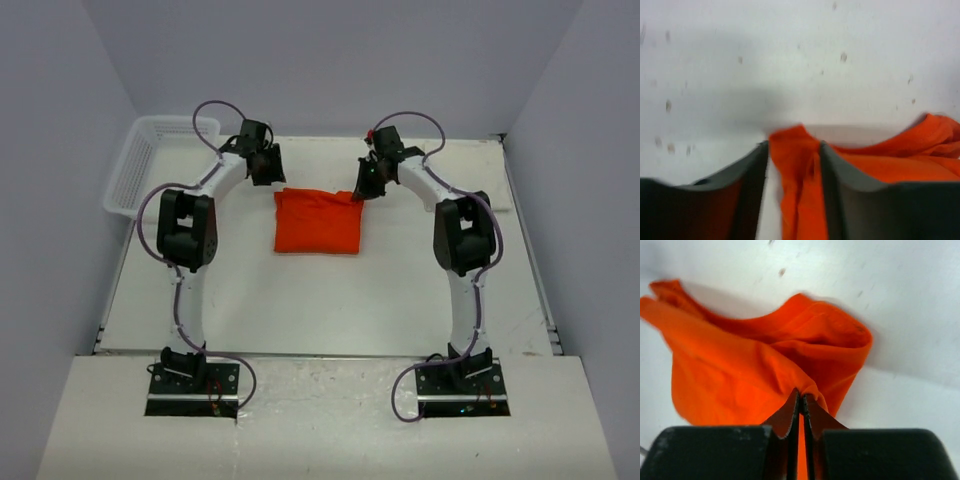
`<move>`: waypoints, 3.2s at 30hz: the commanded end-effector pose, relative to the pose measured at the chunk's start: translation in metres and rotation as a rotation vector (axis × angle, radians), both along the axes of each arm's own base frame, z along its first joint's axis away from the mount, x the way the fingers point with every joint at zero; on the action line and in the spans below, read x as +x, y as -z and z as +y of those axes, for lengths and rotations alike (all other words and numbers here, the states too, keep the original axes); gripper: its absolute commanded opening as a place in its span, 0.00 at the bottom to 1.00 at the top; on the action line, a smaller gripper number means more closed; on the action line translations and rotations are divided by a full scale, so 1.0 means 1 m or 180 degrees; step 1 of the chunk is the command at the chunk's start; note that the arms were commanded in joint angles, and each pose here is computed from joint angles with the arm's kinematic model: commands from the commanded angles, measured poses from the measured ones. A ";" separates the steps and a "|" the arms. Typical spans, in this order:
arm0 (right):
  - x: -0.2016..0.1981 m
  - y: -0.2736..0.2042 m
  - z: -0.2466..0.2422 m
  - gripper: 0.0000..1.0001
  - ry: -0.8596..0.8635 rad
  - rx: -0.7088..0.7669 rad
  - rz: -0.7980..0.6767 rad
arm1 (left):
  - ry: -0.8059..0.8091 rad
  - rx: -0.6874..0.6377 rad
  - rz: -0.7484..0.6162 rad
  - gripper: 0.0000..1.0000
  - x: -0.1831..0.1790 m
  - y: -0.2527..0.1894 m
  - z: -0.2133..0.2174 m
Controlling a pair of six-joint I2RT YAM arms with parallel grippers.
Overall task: Fold and stack the t-shirts
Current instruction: Fold the long partially folded tshirt into a neat square
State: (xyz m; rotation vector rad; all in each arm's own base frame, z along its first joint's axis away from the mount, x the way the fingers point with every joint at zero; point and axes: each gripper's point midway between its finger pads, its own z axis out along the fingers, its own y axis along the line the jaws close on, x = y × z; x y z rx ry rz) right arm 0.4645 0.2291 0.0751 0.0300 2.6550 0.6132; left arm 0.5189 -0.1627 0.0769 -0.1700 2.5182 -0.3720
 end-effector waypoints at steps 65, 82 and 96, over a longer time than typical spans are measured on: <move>-0.106 0.044 -0.002 0.00 0.0221 0.0601 0.0876 | 0.1319 -0.1944 -0.0068 0.00 -0.015 0.080 -0.090; -0.093 -0.051 0.007 0.00 -0.0325 0.0665 0.0036 | 0.1725 -0.1784 -0.0896 0.09 -0.061 -0.102 -0.121; -0.028 -0.030 0.028 0.00 -0.0423 0.1041 0.0327 | 0.1491 -0.1622 -0.0215 0.08 -0.156 -0.007 -0.128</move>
